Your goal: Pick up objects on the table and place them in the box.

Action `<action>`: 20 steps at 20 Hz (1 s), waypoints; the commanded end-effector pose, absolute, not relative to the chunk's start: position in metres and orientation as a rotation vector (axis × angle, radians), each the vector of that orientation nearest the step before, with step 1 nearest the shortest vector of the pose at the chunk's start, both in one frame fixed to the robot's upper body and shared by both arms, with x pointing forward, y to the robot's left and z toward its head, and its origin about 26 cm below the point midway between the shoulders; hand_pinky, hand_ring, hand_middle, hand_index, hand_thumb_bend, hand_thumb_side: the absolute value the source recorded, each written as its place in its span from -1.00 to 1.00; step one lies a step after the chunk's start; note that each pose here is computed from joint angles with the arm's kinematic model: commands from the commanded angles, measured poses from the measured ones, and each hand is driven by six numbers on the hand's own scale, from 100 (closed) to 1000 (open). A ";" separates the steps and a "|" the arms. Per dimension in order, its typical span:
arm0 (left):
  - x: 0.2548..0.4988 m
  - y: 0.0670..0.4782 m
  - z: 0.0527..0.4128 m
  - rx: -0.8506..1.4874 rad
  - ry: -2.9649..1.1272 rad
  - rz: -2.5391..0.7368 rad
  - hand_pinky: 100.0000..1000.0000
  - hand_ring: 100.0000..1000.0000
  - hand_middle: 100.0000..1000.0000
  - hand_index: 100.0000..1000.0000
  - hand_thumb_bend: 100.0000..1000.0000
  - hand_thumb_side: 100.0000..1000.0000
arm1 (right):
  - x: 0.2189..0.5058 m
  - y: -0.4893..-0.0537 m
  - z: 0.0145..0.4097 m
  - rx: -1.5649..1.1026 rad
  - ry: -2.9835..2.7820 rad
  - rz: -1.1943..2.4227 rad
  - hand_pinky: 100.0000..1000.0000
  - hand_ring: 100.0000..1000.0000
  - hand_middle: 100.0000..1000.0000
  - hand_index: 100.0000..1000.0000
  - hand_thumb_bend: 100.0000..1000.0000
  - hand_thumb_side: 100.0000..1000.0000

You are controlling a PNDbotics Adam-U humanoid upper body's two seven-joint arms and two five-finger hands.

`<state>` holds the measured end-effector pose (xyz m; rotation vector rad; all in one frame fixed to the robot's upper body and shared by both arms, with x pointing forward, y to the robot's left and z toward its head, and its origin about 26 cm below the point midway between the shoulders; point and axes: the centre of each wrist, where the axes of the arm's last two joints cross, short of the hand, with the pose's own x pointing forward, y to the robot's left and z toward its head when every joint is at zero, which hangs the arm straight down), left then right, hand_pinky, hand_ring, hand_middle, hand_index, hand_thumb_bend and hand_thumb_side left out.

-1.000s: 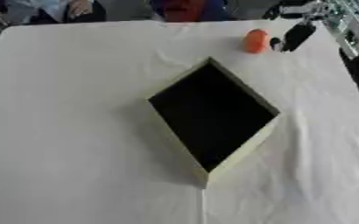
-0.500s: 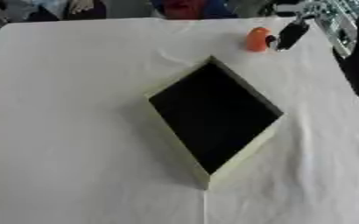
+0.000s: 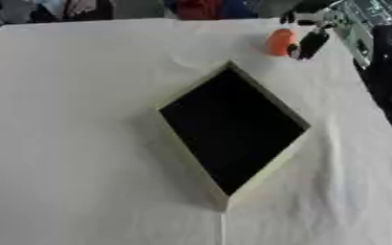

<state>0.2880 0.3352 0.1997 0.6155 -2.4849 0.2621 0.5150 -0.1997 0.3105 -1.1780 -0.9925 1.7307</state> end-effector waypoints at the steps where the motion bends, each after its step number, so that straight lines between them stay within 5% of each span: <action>1: 0.284 0.338 0.208 0.629 -2.511 0.257 0.20 0.30 0.40 0.57 -1.00 0.27 | 0.514 -0.199 0.326 -1.219 -1.011 1.707 0.97 0.87 0.81 1.00 -1.00 -0.58; 20: 0.284 0.336 0.205 0.618 -2.502 0.260 0.20 0.27 0.40 0.57 -1.00 0.28 | 0.519 -0.192 0.316 -1.319 -0.999 1.615 0.98 0.85 0.77 1.00 -1.00 -0.59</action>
